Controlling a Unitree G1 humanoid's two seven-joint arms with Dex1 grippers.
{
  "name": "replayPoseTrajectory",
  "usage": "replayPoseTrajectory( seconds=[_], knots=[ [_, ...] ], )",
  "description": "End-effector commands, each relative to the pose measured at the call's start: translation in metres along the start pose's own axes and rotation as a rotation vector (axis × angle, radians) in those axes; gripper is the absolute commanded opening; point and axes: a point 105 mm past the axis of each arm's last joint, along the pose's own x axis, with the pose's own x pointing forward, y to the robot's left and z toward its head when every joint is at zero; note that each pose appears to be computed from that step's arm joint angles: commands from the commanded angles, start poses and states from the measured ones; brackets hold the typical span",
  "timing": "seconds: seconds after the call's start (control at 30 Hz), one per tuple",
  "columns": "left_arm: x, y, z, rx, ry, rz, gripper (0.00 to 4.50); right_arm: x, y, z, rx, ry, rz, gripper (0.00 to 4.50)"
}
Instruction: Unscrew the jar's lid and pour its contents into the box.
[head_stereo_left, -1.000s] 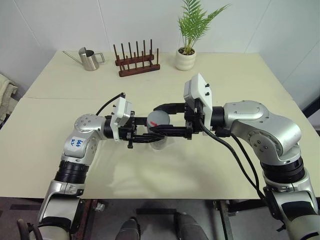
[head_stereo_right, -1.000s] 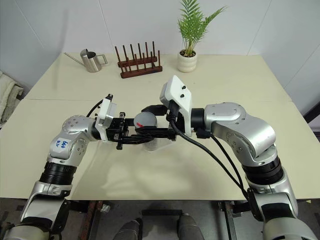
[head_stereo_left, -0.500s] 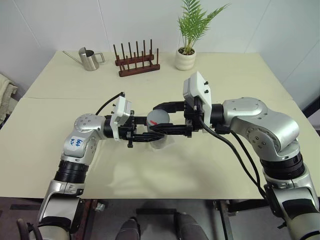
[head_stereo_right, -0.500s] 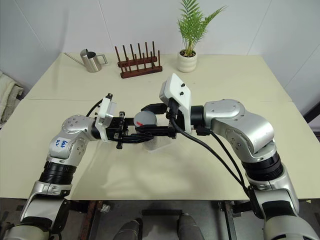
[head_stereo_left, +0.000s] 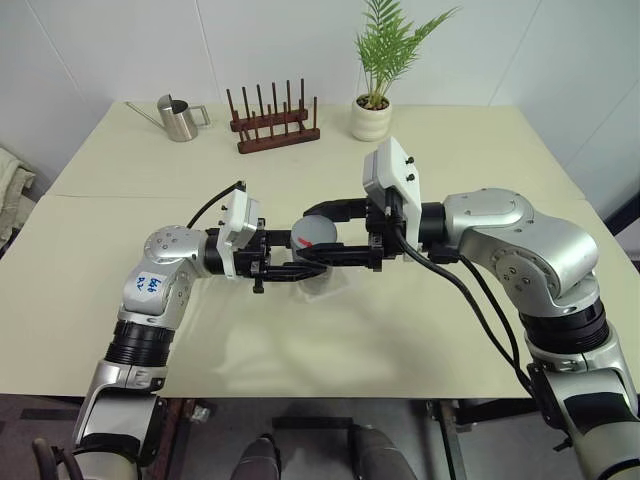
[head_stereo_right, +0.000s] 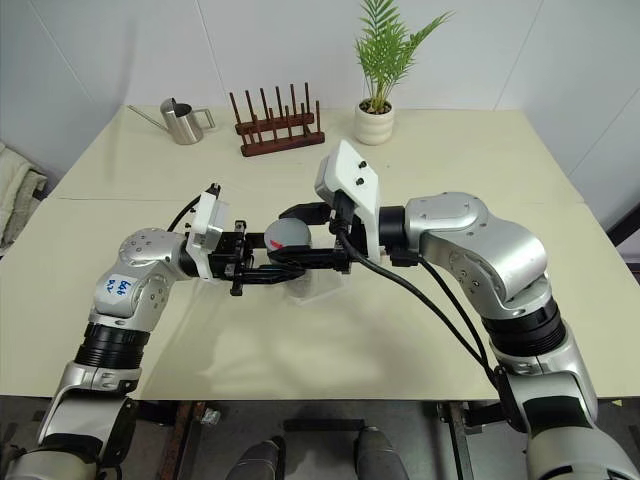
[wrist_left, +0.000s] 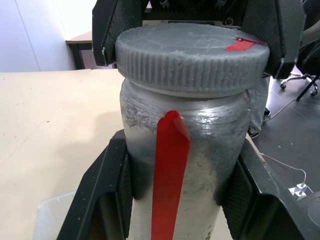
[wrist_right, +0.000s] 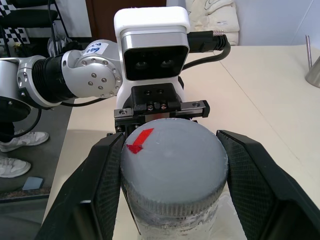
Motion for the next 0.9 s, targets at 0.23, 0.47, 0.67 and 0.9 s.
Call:
replayPoseTrajectory(
  seconds=[0.23, 0.47, 0.67, 0.9],
  knots=[
    [0.000, -0.029, -0.038, -0.108, 0.095, -0.109, 1.88, -0.047, -0.046, 0.070, -0.228, -0.164, -0.302, 2.61],
    [0.001, -0.032, -0.042, -0.110, 0.103, -0.117, 1.88, -0.050, -0.054, 0.078, -0.238, -0.187, -0.335, 2.61],
    [0.000, -0.023, -0.036, -0.084, 0.080, -0.078, 1.88, -0.054, -0.058, 0.078, -0.225, -0.206, -0.349, 2.61],
    [-0.008, 0.013, 0.022, 0.009, -0.093, 0.087, 1.88, -0.084, -0.081, 0.028, -0.120, -0.082, -0.568, 2.61]
  ],
)
